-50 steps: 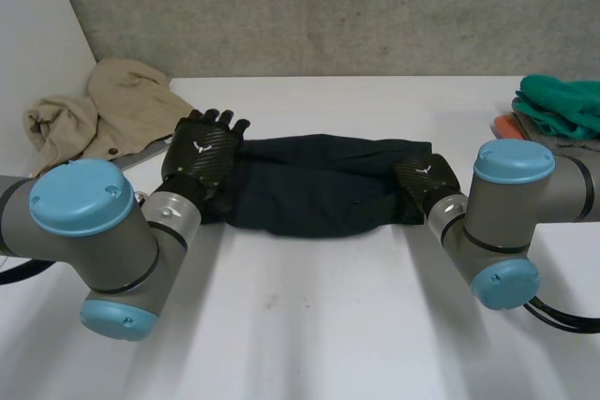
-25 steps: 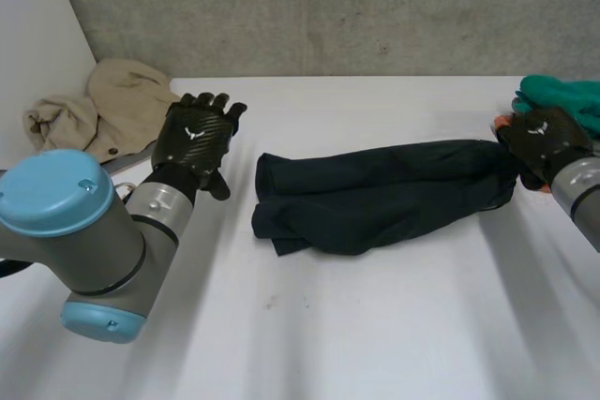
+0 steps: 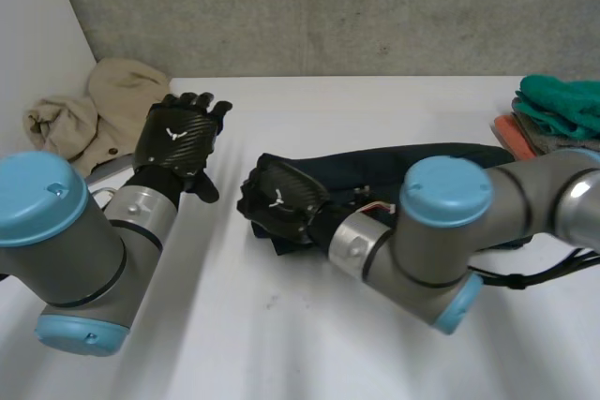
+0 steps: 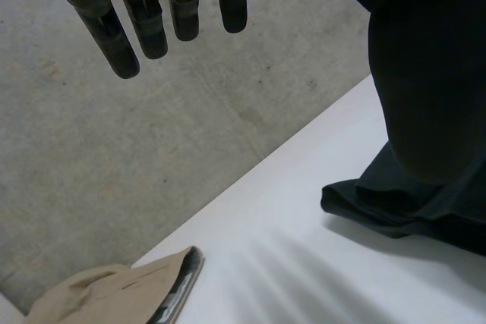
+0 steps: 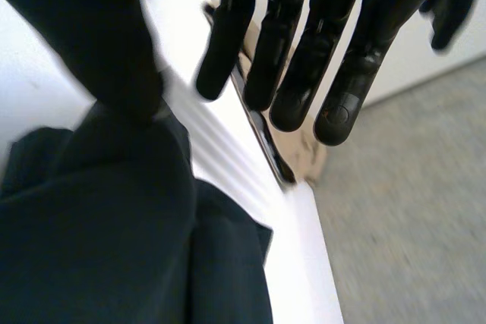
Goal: Fold the laundry.
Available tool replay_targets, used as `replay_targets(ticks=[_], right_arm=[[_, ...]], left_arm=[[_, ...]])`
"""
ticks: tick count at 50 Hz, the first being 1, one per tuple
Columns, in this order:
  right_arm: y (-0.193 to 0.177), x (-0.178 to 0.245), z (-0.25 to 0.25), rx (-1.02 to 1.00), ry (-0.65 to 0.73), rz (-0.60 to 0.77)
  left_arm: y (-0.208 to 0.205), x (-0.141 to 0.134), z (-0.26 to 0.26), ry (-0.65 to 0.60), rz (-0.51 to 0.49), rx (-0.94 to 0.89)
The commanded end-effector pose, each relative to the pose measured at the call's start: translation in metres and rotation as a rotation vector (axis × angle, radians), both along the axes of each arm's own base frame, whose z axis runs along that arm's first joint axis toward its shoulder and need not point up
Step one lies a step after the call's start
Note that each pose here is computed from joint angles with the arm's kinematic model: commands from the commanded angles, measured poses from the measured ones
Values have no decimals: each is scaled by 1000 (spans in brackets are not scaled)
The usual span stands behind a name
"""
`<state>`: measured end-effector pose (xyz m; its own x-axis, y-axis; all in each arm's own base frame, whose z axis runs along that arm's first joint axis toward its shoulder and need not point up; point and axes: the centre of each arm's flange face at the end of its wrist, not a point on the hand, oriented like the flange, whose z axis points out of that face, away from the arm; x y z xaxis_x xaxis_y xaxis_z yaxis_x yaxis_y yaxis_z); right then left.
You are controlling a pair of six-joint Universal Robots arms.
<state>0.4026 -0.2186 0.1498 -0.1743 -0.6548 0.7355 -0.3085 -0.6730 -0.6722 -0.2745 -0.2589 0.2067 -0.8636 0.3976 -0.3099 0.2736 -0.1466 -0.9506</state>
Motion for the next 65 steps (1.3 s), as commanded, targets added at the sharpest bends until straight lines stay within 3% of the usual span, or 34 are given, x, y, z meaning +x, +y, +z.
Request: replay_targets(ticks=[1, 3, 6, 14, 21, 28, 39, 54, 61, 65], right_arm=[[-41, -18, 41, 93, -189, -464], [-81, -63, 59, 213, -332, -656], [-119, -131, 61, 358, -417, -759], [-123, -215, 40, 492, -312, -753], [-118, -255, 11, 463, -132, -821], [-113, -255, -19, 499, -50, -772], [-126, -258, -31, 436, -61, -779], [-146, -253, -23, 314, -49, -763], [-126, -181, 46, 72, -43, -554], [-106, -144, 68, 48, -41, -423]], left_arm=[[2, 8, 4, 1, 37, 5], [2, 11, 4, 0, 43, 6], [2, 12, 3, -2, 45, 10], [5, 11, 0, -7, 37, 20], [7, 11, -4, -13, 34, 32], [7, 10, -7, -16, 32, 38], [7, 11, -8, -18, 34, 42], [7, 11, -9, -20, 40, 42], [9, 13, -7, -19, 43, 41], [9, 14, -5, -17, 46, 37]])
